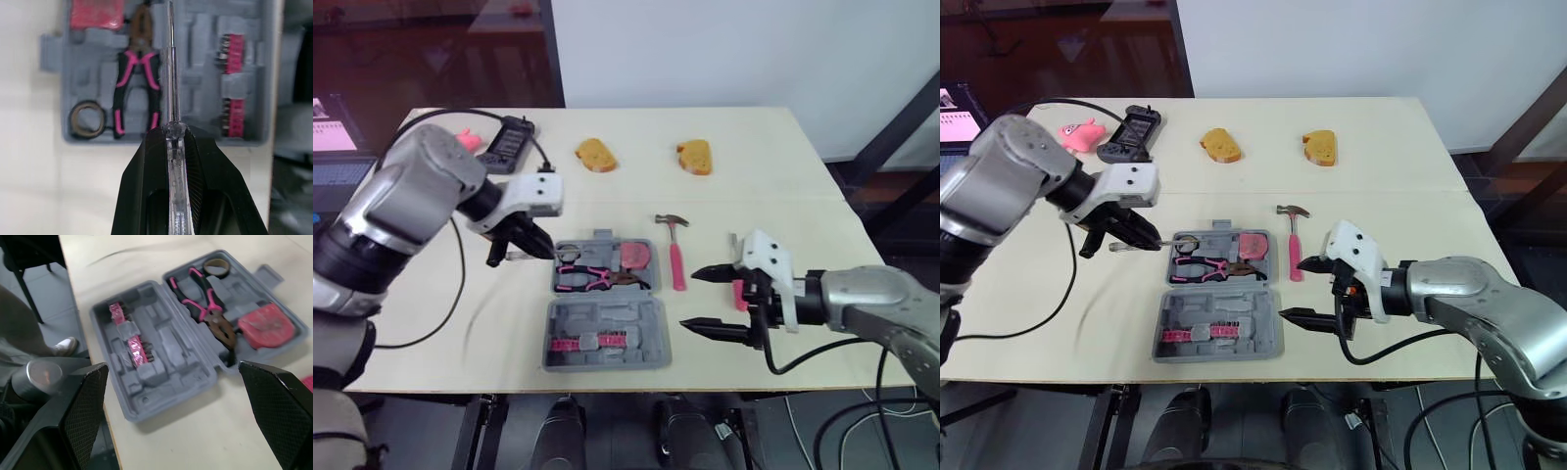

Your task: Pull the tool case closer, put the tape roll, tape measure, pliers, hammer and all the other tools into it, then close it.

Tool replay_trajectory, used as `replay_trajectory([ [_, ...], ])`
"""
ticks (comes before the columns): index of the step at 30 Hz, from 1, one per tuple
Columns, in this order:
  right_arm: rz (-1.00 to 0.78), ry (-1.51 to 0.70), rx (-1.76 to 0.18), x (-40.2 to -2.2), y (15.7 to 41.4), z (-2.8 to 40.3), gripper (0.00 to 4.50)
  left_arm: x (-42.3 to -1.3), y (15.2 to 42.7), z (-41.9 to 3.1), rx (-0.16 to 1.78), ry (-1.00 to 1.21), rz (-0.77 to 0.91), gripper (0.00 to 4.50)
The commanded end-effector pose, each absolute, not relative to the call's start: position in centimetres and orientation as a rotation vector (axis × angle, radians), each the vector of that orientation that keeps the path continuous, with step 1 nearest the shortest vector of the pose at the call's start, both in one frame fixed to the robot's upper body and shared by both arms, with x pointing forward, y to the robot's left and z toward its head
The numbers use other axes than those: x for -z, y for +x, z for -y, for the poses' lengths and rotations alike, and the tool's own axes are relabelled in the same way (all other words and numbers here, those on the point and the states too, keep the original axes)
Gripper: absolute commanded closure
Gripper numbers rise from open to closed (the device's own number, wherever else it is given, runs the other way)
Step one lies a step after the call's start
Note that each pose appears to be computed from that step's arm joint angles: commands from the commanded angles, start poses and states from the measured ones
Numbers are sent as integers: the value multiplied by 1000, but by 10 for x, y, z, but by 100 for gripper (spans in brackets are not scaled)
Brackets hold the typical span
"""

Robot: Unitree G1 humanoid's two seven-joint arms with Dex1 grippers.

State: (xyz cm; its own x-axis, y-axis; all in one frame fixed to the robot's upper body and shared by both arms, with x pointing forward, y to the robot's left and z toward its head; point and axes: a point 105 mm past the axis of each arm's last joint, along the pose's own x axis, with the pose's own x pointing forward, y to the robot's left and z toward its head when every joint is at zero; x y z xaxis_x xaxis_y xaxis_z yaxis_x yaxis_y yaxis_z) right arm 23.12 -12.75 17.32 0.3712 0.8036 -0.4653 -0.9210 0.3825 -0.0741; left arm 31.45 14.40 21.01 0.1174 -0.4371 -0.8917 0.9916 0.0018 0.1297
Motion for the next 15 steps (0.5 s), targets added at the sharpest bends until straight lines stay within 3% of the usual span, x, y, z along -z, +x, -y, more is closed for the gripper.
replay_trajectory([
  [1, -337, -396, -1159, -186, 218, 126, 0, -213, 321, -135, 1320, 1027, -830, 448],
  [15, -332, -411, -1054, -182, 209, 122, 0, -176, 329, -92, 1374, 1096, -1072, 448],
])
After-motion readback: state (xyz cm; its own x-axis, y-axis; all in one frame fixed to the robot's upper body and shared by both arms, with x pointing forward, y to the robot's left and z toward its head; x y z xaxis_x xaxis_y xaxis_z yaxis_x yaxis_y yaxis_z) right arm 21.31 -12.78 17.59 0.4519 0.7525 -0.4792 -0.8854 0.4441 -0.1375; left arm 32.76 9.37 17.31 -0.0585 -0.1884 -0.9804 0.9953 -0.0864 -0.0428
